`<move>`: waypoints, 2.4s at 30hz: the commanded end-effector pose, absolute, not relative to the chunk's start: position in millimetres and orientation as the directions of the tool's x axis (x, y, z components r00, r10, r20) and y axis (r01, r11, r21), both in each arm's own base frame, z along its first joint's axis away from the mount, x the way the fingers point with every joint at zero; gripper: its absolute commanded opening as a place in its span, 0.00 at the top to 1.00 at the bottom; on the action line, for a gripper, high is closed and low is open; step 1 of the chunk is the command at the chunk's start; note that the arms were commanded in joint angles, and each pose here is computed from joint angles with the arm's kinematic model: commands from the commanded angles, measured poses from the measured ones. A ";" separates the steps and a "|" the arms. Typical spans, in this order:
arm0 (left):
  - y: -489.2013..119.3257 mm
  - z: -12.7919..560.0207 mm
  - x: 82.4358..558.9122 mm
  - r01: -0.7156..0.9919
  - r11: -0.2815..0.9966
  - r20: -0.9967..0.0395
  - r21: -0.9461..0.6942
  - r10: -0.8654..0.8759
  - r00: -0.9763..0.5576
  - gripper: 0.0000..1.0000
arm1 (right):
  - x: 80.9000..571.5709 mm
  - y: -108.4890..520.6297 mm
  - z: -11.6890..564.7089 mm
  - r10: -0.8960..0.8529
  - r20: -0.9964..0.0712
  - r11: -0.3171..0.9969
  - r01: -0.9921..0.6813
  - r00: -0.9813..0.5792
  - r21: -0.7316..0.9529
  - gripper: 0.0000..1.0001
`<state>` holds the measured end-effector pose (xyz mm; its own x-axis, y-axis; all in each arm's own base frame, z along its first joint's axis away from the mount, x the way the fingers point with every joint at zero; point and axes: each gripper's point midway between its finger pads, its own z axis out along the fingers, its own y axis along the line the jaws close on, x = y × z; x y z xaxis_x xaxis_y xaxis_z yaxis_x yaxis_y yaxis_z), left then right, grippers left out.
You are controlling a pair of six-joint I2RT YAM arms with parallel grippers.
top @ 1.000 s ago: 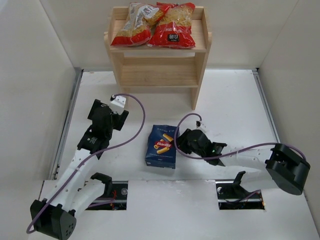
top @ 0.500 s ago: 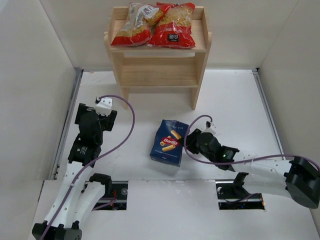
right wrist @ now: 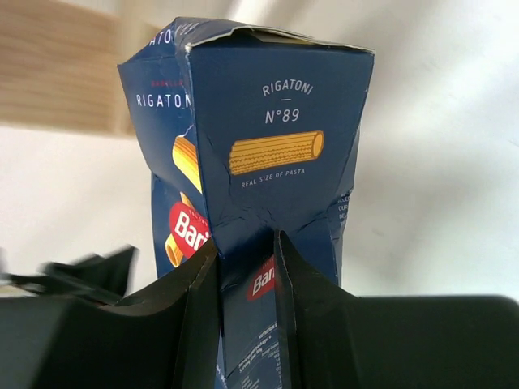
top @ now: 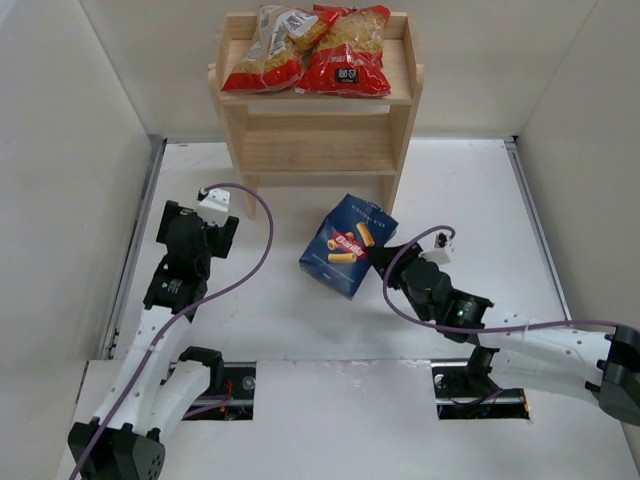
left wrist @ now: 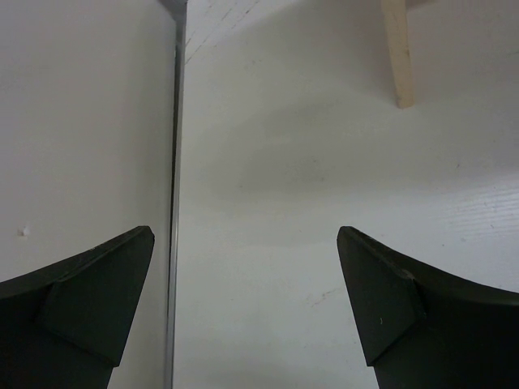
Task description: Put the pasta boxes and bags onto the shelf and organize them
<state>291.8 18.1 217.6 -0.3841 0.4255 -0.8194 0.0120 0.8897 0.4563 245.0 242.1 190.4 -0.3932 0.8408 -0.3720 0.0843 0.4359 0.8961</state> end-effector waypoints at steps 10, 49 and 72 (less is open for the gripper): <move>56.1 241.3 275.2 -0.181 0.886 -0.877 0.427 0.357 -0.322 0.00 | 301.7 242.6 438.3 0.992 0.127 -0.128 -0.265 -0.020 0.956 1.00; 88.5 230.6 256.7 -0.267 0.873 -0.888 0.409 0.313 -0.338 0.00 | 461.1 334.5 415.7 0.983 0.182 -0.182 -0.103 -0.013 0.978 0.94; 95.4 224.7 247.2 -0.290 0.863 -0.884 0.414 0.305 -0.354 0.00 | 252.6 230.8 232.0 0.397 -0.761 0.858 -0.089 -0.513 0.507 0.00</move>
<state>245.6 94.0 229.0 -0.3551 0.3101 -0.8819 -0.2835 0.8632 0.4177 297.3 262.5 333.9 -0.3037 0.8117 -0.4989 -0.1190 0.4872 0.8651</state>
